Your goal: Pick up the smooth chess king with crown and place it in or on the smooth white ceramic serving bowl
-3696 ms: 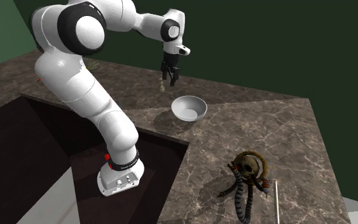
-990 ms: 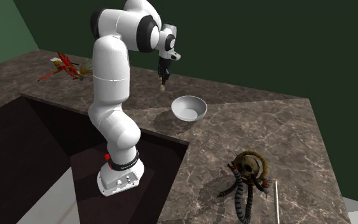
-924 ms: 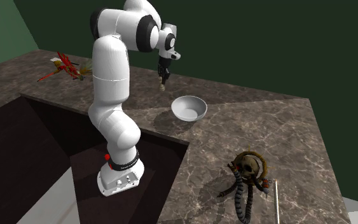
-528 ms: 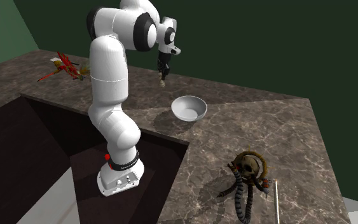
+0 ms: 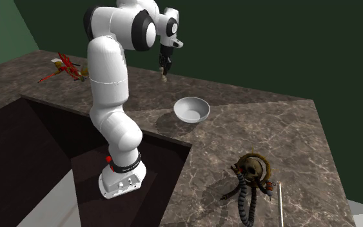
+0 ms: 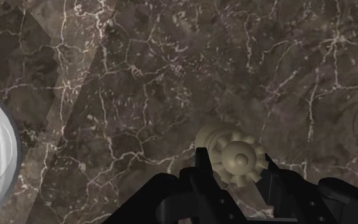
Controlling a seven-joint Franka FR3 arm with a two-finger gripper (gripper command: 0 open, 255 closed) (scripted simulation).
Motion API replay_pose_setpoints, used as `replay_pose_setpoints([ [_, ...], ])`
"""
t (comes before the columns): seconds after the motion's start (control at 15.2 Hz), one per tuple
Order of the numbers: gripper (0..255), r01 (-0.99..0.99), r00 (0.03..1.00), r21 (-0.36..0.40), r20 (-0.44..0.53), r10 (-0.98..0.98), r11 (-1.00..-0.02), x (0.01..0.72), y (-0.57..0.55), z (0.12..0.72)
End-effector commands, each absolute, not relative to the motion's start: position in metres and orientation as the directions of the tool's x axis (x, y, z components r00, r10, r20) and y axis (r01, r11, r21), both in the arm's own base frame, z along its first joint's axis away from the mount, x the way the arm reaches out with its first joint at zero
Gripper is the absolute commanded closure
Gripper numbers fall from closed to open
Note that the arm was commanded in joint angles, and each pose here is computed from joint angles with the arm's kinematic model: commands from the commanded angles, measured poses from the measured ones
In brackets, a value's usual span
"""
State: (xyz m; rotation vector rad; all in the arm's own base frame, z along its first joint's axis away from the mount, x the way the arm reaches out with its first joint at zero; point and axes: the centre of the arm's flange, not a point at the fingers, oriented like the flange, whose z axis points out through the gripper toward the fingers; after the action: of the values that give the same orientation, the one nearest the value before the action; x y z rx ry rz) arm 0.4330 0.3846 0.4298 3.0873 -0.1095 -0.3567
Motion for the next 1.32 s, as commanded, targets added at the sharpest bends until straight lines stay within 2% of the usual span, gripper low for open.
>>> replay_pose_setpoints([
  [0.0,255,-0.066,0.971,0.04,-0.227,-0.074,-0.997,0.432,0.384,0.439],
  [0.66,255,-0.066,0.971,0.04,-0.227,-0.074,-0.997,0.432,0.384,0.491],
  [1.25,255,-0.066,0.971,0.04,-0.227,-0.074,-0.997,0.435,0.265,0.496],
])
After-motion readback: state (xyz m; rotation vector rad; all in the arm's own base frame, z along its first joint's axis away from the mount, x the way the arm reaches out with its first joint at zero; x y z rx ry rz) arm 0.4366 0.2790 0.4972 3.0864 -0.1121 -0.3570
